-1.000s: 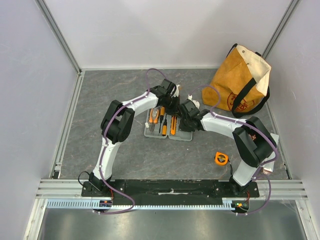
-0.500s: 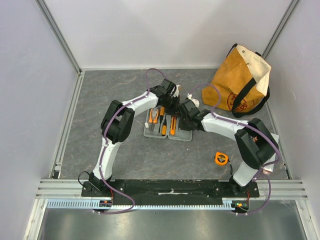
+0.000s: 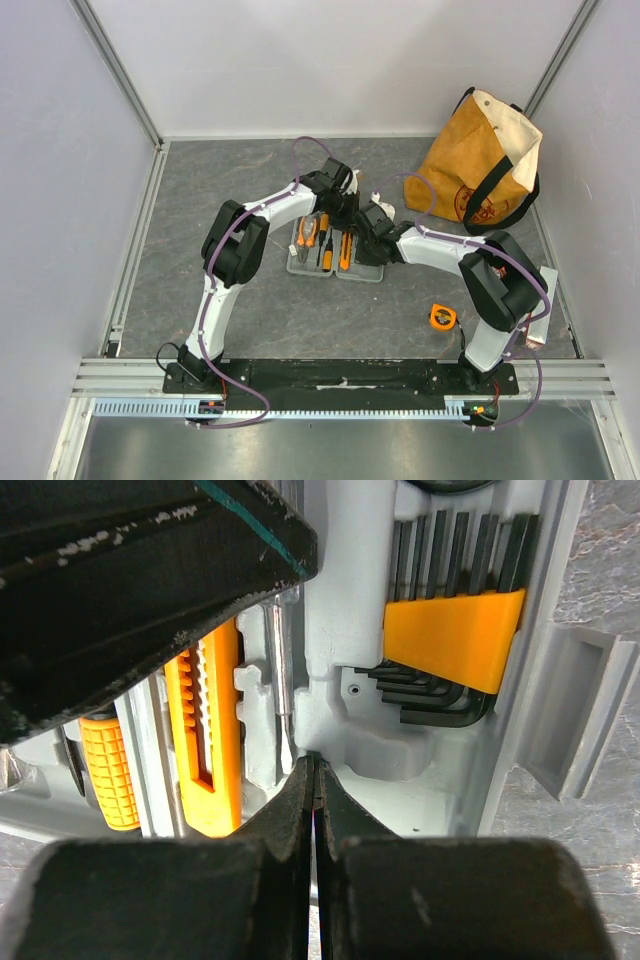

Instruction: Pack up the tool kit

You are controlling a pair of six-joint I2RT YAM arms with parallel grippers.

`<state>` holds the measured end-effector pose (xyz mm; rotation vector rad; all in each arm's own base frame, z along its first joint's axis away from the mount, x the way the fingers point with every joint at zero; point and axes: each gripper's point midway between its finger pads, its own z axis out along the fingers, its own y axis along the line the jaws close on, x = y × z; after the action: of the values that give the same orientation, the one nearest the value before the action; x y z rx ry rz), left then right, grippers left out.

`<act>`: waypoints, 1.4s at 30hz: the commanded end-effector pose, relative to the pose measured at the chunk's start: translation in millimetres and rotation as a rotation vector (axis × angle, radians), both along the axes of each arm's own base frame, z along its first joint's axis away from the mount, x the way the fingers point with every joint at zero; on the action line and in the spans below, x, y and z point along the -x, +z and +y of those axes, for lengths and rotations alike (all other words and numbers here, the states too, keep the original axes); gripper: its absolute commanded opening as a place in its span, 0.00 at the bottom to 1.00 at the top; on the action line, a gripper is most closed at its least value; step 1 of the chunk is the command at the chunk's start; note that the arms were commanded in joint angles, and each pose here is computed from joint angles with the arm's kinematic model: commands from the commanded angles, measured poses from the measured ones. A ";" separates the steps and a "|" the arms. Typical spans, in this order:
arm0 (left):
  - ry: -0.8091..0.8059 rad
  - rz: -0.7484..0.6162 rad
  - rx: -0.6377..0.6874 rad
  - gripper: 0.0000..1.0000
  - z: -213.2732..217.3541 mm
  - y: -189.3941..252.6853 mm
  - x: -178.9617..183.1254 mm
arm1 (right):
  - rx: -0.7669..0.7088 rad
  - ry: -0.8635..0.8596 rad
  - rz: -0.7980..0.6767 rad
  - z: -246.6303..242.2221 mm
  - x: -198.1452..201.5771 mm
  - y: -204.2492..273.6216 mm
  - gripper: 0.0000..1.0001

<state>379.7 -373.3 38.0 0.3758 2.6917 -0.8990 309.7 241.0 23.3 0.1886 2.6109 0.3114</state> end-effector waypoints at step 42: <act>-0.057 -0.055 -0.042 0.15 0.5 13.6 -1.3 | -0.016 -0.018 -0.071 6.5 -14.4 20.5 0.02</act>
<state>380.0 -360.7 39.8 0.3868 2.7133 -0.7951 315.9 239.0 39.0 0.1981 2.5562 0.3038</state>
